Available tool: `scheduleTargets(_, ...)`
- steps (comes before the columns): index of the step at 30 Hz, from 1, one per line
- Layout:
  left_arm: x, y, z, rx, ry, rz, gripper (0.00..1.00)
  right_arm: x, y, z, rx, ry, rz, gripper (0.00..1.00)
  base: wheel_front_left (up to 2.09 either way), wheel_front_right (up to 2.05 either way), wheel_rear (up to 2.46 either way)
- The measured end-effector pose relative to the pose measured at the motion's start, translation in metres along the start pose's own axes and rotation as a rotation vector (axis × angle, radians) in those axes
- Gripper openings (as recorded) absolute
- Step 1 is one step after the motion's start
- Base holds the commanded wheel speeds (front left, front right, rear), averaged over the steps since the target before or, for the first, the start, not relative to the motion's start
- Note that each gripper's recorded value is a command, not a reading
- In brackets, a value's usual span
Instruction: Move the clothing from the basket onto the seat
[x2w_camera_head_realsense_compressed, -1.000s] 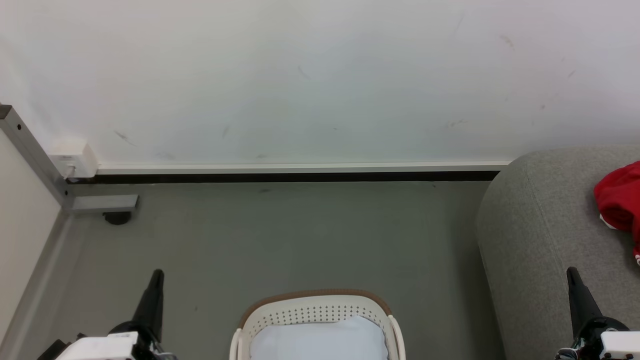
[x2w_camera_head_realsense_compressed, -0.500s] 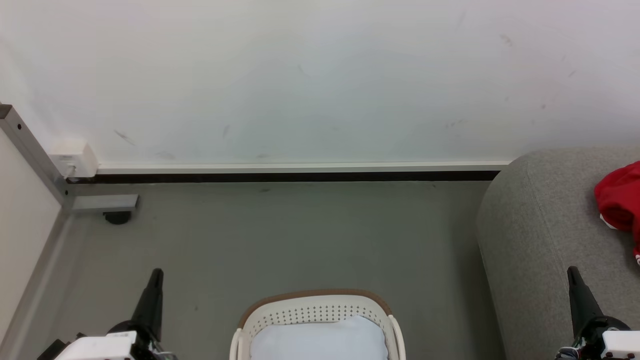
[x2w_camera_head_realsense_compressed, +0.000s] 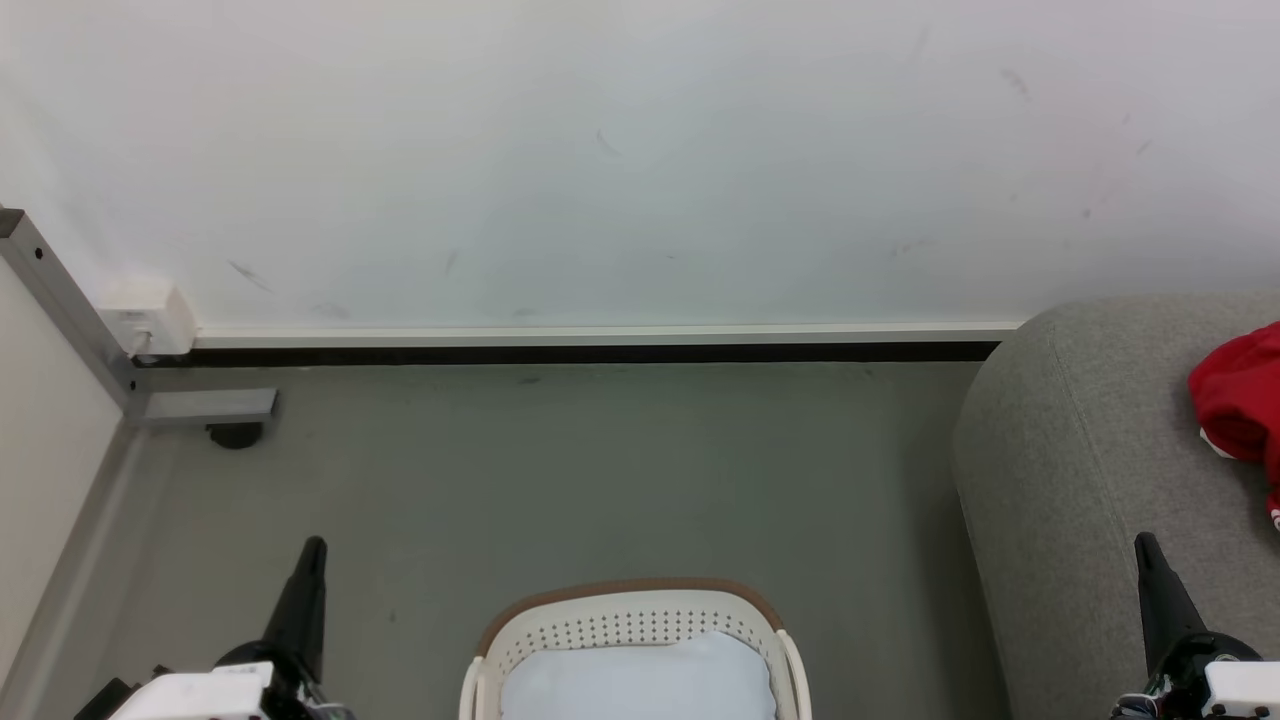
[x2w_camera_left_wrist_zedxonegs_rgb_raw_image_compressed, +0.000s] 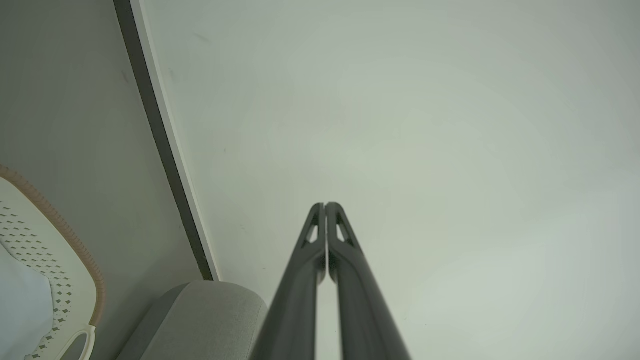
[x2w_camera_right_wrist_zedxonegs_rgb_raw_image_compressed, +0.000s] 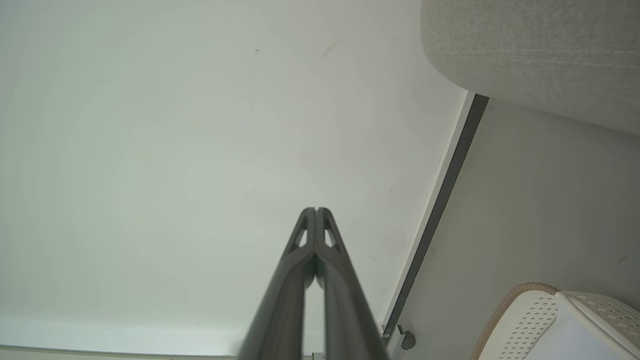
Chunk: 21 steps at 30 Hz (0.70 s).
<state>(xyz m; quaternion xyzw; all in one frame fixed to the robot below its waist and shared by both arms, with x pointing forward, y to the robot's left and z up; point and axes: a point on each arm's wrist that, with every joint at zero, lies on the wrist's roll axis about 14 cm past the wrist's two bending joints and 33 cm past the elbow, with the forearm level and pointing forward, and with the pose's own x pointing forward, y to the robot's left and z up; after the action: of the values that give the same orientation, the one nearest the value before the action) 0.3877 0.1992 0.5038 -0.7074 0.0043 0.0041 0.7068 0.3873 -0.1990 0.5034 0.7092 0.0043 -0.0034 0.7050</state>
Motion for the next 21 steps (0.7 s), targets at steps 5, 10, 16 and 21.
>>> scheduleTargets(5, 0.0, 0.0, 0.0, 0.0, 0.0, 0.0, 0.0, 0.0, 0.0, 0.0, 0.0, 0.0, 0.0, 0.0, 0.0, 0.0, 0.0)
scheduleTargets(10, 0.0, 0.0, 0.0, 0.0, 0.0, 0.0, 0.0, 0.0, 0.0, 0.0001, 0.0, 0.0, 0.0, 0.0, 0.0, 0.0, 0.0)
scheduleTargets(16, 0.0, 0.0, 0.0, 0.0, 0.0, 0.0, 0.0, 0.0, 0.0, 0.0001, 0.0, 0.0, 0.0, 0.0, 0.0, 0.0, 0.0)
scheduleTargets(21, 0.0, 0.0, 0.0, 0.0, 0.0, 0.0, 0.0, 0.0, 0.0, 0.0, 0.0, 0.0, 0.0, 0.0, 0.0, 0.0, 0.0)
